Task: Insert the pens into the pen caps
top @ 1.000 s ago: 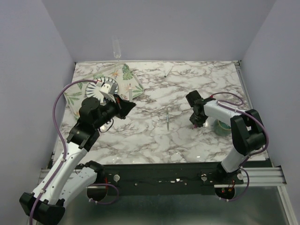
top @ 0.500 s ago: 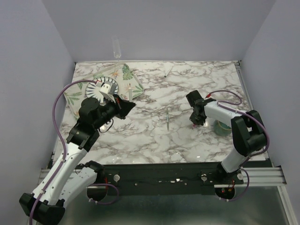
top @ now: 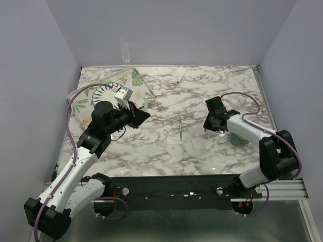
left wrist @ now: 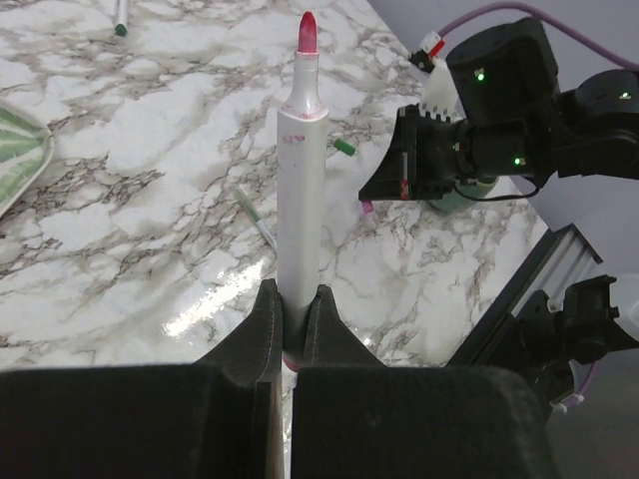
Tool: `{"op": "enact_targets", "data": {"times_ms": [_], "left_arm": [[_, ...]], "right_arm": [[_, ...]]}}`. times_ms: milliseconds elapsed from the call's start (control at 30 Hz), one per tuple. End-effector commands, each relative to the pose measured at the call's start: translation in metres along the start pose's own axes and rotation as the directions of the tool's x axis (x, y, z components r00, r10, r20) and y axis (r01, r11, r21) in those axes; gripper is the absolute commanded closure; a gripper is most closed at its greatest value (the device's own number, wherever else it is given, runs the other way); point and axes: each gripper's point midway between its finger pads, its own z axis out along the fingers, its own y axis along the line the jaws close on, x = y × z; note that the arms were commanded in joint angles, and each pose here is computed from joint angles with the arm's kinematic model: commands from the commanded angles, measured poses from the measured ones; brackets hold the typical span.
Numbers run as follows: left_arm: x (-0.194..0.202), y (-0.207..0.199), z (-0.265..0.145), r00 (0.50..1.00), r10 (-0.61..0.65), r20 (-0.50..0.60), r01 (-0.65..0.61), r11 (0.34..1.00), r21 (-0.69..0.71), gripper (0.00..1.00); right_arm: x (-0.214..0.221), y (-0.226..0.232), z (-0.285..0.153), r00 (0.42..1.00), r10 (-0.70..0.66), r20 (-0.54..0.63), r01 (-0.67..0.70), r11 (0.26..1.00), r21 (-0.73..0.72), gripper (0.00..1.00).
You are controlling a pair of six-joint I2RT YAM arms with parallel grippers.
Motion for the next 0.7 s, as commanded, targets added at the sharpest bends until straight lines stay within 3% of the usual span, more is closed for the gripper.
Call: {"op": "enact_targets", "data": {"times_ms": [0,133,267,333,433,600,667], "left_arm": [[0.008,-0.020,0.007,0.998,0.008,-0.060,-0.002,0.994,0.111,1.00],[0.023,-0.048,0.010,0.991,0.039,-0.127,-0.008,0.971,0.237,1.00],[0.029,-0.075,0.006,0.989,0.067,-0.135,-0.013,0.932,0.363,1.00],[0.029,-0.075,0.007,0.989,0.073,-0.127,-0.024,0.937,0.348,1.00],[0.032,-0.077,0.004,0.986,0.094,-0.138,-0.038,0.932,0.362,1.00],[0.032,-0.103,-0.011,0.988,0.089,-0.128,-0.012,0.864,0.504,1.00],[0.026,-0.107,-0.015,0.991,0.102,-0.091,-0.040,0.852,0.522,1.00]], "right_arm": [[-0.040,0.045,-0.044,0.994,-0.047,0.101,0.069,0.973,-0.222,0.99],[-0.071,0.103,-0.119,0.975,-0.049,0.218,0.159,0.837,-0.524,0.99],[-0.092,0.151,-0.216,0.946,-0.002,0.324,0.259,0.604,-0.753,0.99],[-0.092,0.164,-0.246,0.940,0.018,0.342,0.280,0.536,-0.796,0.99],[-0.081,0.187,-0.290,0.923,0.013,0.384,0.352,0.372,-0.859,0.99],[-0.059,0.209,-0.352,0.881,0.049,0.471,0.464,0.110,-0.879,0.99],[-0.055,0.208,-0.364,0.874,0.065,0.481,0.477,0.065,-0.876,0.99]]}}
